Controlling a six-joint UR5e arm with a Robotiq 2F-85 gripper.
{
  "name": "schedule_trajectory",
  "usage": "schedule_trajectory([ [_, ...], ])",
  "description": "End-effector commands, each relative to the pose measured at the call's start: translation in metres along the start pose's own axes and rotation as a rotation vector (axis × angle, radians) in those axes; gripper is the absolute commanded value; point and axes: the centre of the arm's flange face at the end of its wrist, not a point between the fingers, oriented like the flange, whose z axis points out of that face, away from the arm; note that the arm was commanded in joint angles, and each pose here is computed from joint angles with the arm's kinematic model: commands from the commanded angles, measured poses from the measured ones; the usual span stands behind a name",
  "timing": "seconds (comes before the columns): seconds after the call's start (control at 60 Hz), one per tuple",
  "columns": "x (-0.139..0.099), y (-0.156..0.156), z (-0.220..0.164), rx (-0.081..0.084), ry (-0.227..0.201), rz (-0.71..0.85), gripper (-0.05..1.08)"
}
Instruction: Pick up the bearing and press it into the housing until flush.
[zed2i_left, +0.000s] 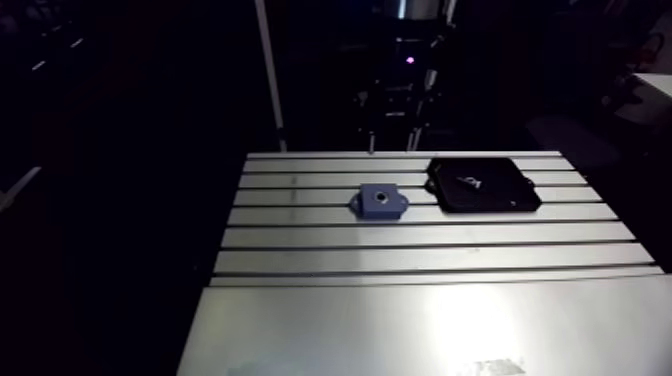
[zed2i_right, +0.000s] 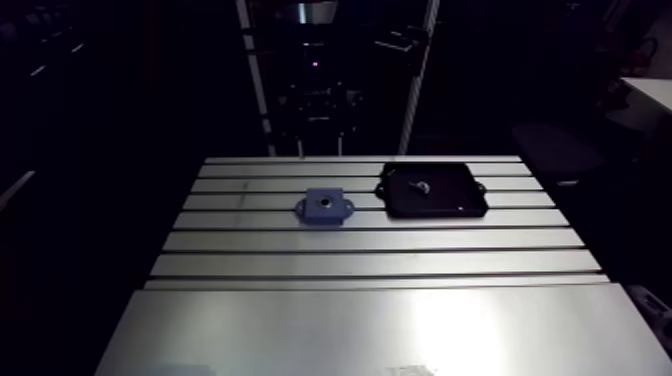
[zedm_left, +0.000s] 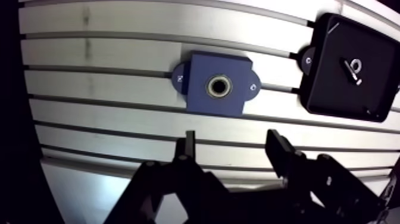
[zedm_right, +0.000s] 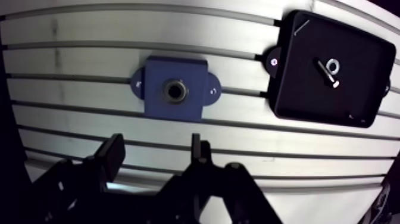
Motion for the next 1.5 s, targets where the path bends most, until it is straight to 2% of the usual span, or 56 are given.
schedule_trajectory([
  [0.017, -0.014, 0.0, -0.094, -0.003, -0.01, 0.011, 0.0],
  [0.083, -0.016, 0.001, -0.109, -0.001, -0.006, 0.015, 0.0],
  [0.233, -0.026, 0.001, -0.135, -0.007, 0.007, 0.021, 0.0],
  [0.35, -0.036, 0.0, -0.152, -0.01, 0.032, 0.02, 0.0],
  [0.533, -0.055, -0.003, -0.167, -0.01, 0.036, 0.012, 0.0],
  [0.7, -0.074, -0.006, -0.18, -0.014, 0.057, 0.011, 0.0],
  [0.933, -0.082, -0.007, -0.187, -0.014, 0.059, 0.011, 0.0],
  [1.15, -0.087, 0.008, -0.195, -0.016, 0.073, 0.04, 0.0],
  [1.283, -0.088, 0.022, -0.196, -0.012, 0.069, 0.067, 0.0],
  [1.5, -0.09, 0.023, -0.197, -0.014, 0.072, 0.068, 0.0],
])
